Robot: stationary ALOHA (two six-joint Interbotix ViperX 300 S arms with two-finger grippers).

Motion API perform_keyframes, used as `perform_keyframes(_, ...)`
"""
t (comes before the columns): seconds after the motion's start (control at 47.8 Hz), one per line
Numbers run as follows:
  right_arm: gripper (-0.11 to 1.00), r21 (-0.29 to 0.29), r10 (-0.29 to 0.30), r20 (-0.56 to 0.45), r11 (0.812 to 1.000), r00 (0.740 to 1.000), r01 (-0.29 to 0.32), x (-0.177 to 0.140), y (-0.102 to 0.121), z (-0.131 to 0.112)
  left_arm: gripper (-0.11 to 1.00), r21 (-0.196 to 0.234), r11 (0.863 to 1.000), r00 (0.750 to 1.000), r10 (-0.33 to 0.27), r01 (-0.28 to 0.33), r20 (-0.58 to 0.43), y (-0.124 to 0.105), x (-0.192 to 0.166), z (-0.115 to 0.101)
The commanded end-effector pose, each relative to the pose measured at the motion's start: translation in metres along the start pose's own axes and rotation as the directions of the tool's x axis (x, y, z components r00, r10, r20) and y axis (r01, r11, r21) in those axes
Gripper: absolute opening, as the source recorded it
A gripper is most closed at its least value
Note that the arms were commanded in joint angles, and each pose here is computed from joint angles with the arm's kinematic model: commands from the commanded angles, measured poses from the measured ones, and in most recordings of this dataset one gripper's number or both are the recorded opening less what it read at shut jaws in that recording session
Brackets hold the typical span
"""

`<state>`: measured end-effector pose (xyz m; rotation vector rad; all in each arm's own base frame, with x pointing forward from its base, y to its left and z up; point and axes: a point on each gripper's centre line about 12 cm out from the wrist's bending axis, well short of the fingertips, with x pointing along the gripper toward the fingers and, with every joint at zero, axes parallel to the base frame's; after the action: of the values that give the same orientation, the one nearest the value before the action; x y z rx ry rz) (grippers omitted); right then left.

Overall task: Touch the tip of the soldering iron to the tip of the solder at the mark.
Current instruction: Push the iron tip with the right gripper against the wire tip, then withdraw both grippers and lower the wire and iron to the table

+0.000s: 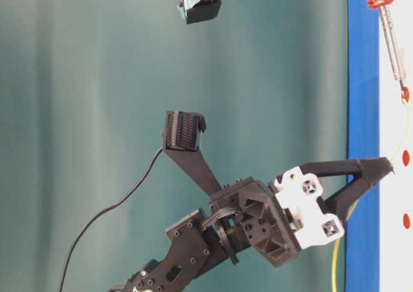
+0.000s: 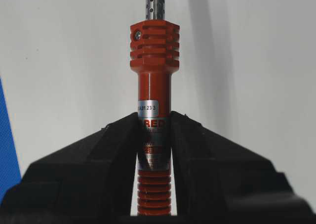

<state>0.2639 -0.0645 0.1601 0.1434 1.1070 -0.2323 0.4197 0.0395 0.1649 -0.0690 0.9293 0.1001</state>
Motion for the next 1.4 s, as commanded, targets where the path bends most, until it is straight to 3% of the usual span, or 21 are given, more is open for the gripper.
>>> perform_keyframes(0.0,0.06,0.000,-0.003,0.040,1.000,0.999,0.003,-0.006,-0.001,0.012,0.02,0.001,1.000,0.999,-0.001,0.001,0.043,0.000,-0.008,0.014)
perform_keyframes(1.066,0.06,-0.001,-0.002,0.040,1.000,0.999,0.002,-0.006,-0.001,0.012,0.02,0.000,1.000,0.999,0.000,0.000,0.044,0.000,-0.009,0.014)
perform_keyframes(1.38,0.06,-0.001,-0.002,0.041,1.000,0.999,0.002,-0.006,-0.001,0.012,0.02,0.003,1.000,0.998,-0.001,0.001,0.061,0.000,-0.048,0.017)
